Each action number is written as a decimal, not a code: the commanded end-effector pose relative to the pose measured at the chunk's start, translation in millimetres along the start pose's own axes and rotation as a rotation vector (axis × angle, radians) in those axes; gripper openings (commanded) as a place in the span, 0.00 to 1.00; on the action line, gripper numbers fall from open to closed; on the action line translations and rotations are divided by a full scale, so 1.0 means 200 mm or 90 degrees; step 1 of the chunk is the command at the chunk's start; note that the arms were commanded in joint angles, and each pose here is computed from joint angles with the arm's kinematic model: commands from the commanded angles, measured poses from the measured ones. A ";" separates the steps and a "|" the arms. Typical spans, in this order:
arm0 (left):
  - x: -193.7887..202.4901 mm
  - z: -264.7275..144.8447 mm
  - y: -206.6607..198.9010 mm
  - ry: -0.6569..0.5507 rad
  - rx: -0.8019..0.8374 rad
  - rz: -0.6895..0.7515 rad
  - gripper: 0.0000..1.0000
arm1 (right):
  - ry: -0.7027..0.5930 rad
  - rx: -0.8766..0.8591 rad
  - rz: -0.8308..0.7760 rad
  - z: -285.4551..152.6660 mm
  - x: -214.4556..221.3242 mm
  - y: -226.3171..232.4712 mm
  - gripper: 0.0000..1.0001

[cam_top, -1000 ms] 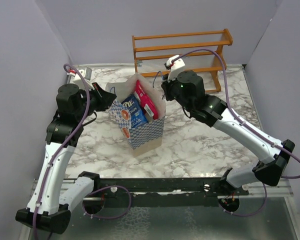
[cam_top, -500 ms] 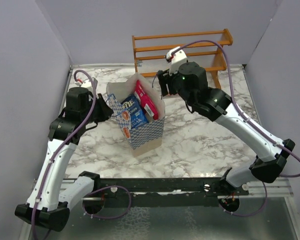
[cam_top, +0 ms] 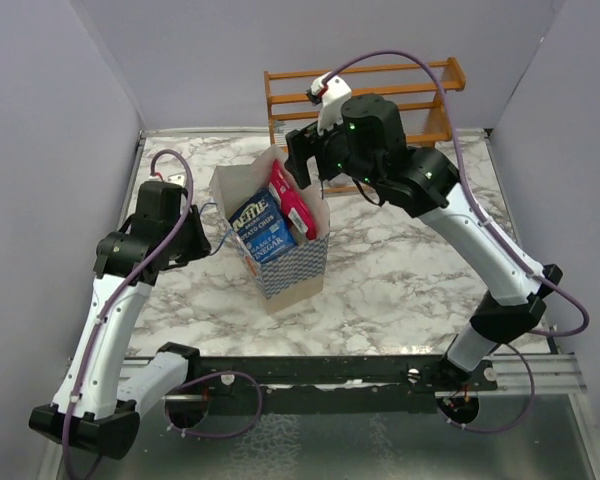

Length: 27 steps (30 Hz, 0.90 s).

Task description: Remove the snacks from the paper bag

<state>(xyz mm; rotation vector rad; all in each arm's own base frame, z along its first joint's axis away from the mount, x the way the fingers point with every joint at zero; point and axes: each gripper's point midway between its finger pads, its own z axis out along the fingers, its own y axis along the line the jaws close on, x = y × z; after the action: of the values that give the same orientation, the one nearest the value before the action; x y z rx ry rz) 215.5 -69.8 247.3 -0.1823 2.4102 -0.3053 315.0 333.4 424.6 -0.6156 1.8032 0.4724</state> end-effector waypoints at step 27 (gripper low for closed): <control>0.03 0.03 0.05 0.033 -0.030 0.037 0.18 | 0.332 0.093 -0.077 0.45 0.81 0.08 0.67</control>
<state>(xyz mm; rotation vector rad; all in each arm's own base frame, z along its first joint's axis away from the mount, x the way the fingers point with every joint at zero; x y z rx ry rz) 214.5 -65.4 230.5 -0.1294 2.4912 -0.2435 335.9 380.5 252.6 -0.8103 2.2178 0.1446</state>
